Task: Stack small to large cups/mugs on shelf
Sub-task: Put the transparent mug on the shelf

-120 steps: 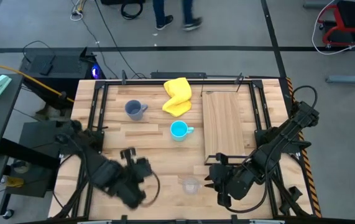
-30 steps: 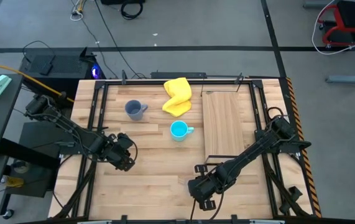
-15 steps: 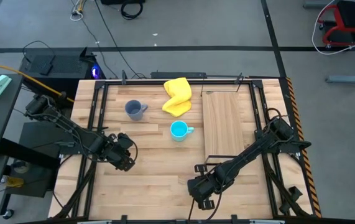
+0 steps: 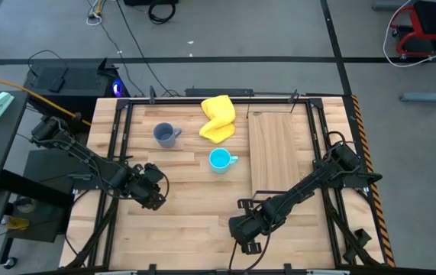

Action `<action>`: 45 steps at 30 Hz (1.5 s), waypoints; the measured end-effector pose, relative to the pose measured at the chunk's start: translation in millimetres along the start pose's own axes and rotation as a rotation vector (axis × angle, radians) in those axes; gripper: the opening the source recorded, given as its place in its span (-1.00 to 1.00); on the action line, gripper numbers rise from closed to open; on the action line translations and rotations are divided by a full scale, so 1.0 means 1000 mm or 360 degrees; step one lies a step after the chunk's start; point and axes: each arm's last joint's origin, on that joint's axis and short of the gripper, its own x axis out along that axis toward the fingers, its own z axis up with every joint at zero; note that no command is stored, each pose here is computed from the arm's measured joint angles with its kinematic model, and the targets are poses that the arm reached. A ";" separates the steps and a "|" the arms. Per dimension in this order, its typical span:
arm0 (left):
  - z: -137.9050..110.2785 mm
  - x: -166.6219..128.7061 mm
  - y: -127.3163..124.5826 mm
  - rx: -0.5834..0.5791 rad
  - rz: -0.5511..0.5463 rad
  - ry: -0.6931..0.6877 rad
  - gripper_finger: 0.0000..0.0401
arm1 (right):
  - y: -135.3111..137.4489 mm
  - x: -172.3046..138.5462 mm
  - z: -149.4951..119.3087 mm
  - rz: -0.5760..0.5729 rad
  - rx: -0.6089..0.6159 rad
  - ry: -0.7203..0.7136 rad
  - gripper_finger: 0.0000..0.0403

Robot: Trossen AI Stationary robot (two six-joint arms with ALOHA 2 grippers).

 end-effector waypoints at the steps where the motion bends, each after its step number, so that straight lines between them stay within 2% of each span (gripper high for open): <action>1: 0.000 0.000 0.000 0.0000 0.0000 -0.0001 -0.62 | 0.000 0.000 0.000 -0.0004 -0.0016 0.0008 -0.97; 6: 0.001 0.000 0.000 0.0009 0.0011 -0.0029 -0.63 | 0.003 -0.014 0.006 -0.0010 -0.0068 0.0051 -0.98; 16: 0.001 0.000 0.000 0.0010 0.0011 -0.0029 -0.66 | 0.021 -0.081 0.037 0.0028 -0.0475 -0.0035 -0.99; 20: 0.001 0.000 0.000 0.0010 0.0012 -0.0029 -0.64 | 0.017 -0.115 0.038 -0.0132 -0.0548 0.0052 -0.99; 26: 0.001 0.000 0.000 0.0056 0.0011 -0.0030 -0.67 | -0.002 -0.169 0.039 -0.0364 -0.0416 0.0140 -1.00; 33: 0.001 0.000 0.000 0.0070 0.0011 -0.0029 -0.70 | -0.026 -0.218 0.041 -0.0321 -0.0350 -0.0072 -1.00; 37: 0.001 0.000 0.000 0.0094 0.0010 -0.0031 -0.68 | -0.051 -0.243 0.037 -0.0334 -0.0105 -0.0175 -1.00; 41: 0.001 0.000 0.000 0.0134 0.0011 -0.0031 -0.70 | -0.079 -0.262 0.026 -0.0366 0.0053 -0.0224 -1.00; 45: 0.006 0.002 0.002 0.0131 0.0022 -0.0038 -0.73 | -0.113 -0.261 0.007 -0.0421 0.0177 -0.0124 -1.00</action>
